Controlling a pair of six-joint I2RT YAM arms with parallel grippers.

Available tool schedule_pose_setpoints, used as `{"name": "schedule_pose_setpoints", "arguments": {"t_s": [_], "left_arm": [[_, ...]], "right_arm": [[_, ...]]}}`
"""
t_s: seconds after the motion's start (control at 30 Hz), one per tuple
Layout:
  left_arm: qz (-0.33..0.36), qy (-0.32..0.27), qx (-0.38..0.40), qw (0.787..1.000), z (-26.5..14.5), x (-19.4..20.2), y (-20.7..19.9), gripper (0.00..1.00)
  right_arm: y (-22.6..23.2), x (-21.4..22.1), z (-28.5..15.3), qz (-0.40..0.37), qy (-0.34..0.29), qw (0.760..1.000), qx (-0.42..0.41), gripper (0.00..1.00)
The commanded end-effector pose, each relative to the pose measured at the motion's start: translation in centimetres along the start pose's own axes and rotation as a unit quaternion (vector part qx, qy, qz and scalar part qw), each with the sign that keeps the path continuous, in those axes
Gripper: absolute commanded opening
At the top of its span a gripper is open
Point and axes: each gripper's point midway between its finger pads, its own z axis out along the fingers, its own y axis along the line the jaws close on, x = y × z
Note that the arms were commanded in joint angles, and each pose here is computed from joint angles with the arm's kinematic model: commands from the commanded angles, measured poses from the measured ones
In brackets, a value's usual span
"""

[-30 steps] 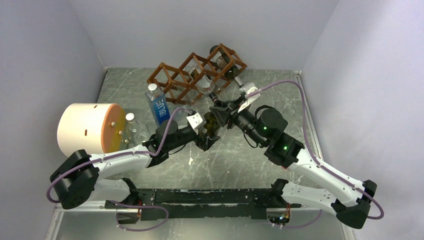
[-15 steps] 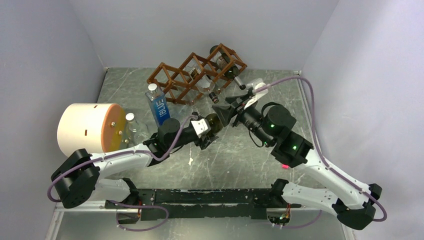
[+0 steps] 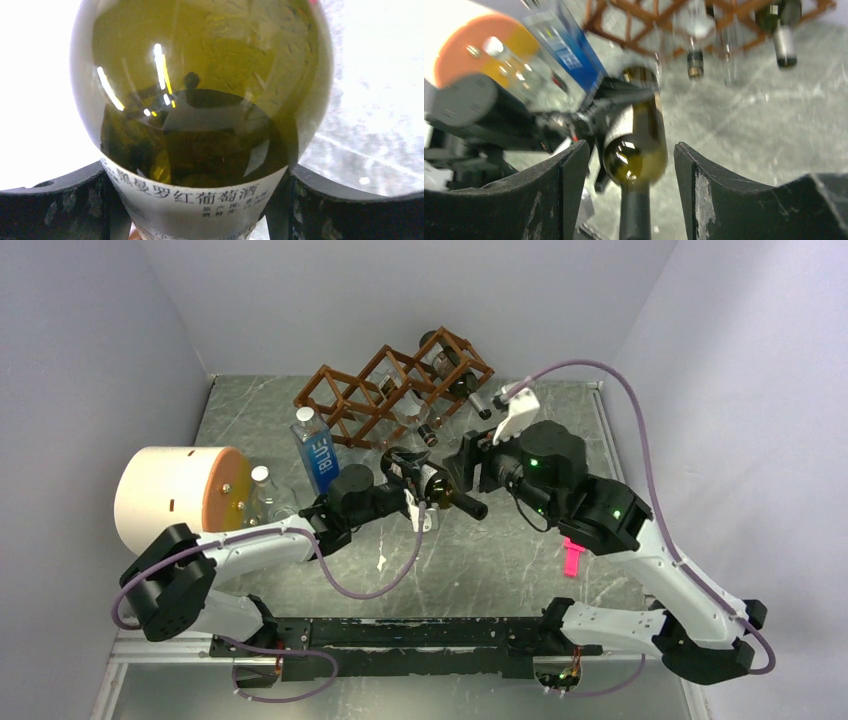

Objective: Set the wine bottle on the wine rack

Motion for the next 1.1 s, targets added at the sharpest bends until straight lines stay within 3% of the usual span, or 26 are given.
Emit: {"name": "schedule_pose_setpoints", "arguments": {"t_s": [0.0,0.2,0.37,0.9,1.07], "left_arm": [[0.172,-0.047,-0.104,0.978,0.4,-4.7,7.8,0.07],[0.269,-0.024,-0.113,0.956,1.1,-4.6,9.0,0.07],[0.310,-0.019,-0.114,0.944,0.9,-5.6,10.3,0.07],[0.333,-0.031,-0.102,0.937,0.3,-7.1,11.2,0.07],[0.325,-0.049,-0.095,0.940,0.2,-7.8,11.0,0.07]], "right_arm": [[-2.5,5.8,-1.9,0.008,0.122,0.991,0.061,0.67],[-2.7,7.4,-3.4,0.026,0.143,0.988,0.055,0.67],[-3.0,9.3,-3.3,0.024,0.175,0.982,0.066,0.67],[-1.6,13.2,-0.1,-0.011,0.214,0.976,0.025,0.61],[-1.1,12.9,0.9,-0.011,0.198,0.980,0.015,0.58]]}}
